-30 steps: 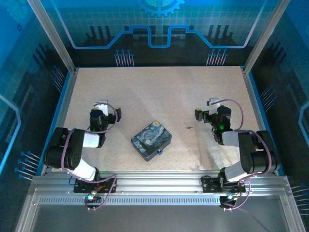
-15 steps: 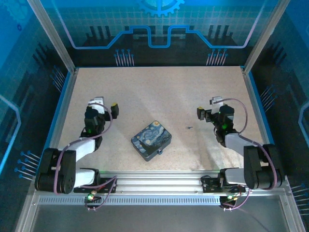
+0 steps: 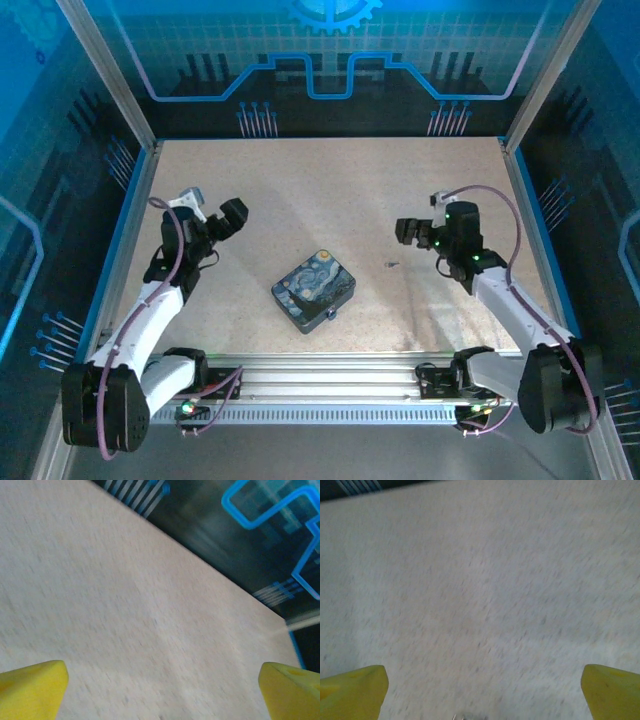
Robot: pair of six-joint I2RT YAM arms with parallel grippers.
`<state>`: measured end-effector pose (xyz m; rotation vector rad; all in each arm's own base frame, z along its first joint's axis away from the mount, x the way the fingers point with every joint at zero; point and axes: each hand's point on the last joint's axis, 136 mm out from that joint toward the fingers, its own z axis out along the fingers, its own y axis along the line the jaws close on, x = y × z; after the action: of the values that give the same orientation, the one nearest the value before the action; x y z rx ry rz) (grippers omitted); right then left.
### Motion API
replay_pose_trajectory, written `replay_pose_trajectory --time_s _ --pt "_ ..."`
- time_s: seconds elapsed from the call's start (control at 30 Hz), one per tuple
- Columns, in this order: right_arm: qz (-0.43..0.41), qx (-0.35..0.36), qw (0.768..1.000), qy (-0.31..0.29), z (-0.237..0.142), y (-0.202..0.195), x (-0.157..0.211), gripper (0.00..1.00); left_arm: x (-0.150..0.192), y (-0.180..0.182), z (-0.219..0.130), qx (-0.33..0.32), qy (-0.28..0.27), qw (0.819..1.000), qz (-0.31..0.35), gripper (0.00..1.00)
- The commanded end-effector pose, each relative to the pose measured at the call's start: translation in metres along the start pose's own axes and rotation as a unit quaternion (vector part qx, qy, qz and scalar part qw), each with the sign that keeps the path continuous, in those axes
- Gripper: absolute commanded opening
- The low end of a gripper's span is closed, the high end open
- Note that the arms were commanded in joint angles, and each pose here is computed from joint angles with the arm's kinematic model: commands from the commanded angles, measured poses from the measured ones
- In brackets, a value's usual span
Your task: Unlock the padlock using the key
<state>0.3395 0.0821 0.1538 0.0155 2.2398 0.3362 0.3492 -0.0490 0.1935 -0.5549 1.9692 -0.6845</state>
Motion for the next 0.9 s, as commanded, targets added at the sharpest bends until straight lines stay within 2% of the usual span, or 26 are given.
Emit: replay_pose_trajectory --time_s 0.0,0.17,0.3,0.37,0.67,0.87 --pt "0.021 0.010 0.994 0.105 -0.003 0.010 0.039 0.97 0.056 -0.011 -0.007 0.028 0.115 0.989 -0.093 0.99" --pt "-0.020 0.031 0.983 0.182 0.002 0.025 0.065 0.84 0.089 -0.029 -0.016 0.040 0.161 0.982 -0.091 0.99" --pt "-0.049 0.057 0.973 0.217 0.011 0.028 0.080 0.69 0.104 -0.037 -0.021 0.044 0.179 0.979 -0.087 0.99" --pt "-0.060 0.067 0.971 0.220 0.017 0.033 0.074 0.64 0.110 -0.037 -0.022 0.043 0.184 0.978 -0.088 0.99" --pt "-0.090 0.109 0.952 0.270 0.047 0.035 0.093 0.53 0.118 -0.023 -0.025 0.025 0.184 0.979 -0.090 0.99" --pt "-0.100 0.121 0.944 0.291 0.064 0.038 0.105 0.49 0.119 -0.022 -0.025 0.023 0.185 0.978 -0.089 0.99"
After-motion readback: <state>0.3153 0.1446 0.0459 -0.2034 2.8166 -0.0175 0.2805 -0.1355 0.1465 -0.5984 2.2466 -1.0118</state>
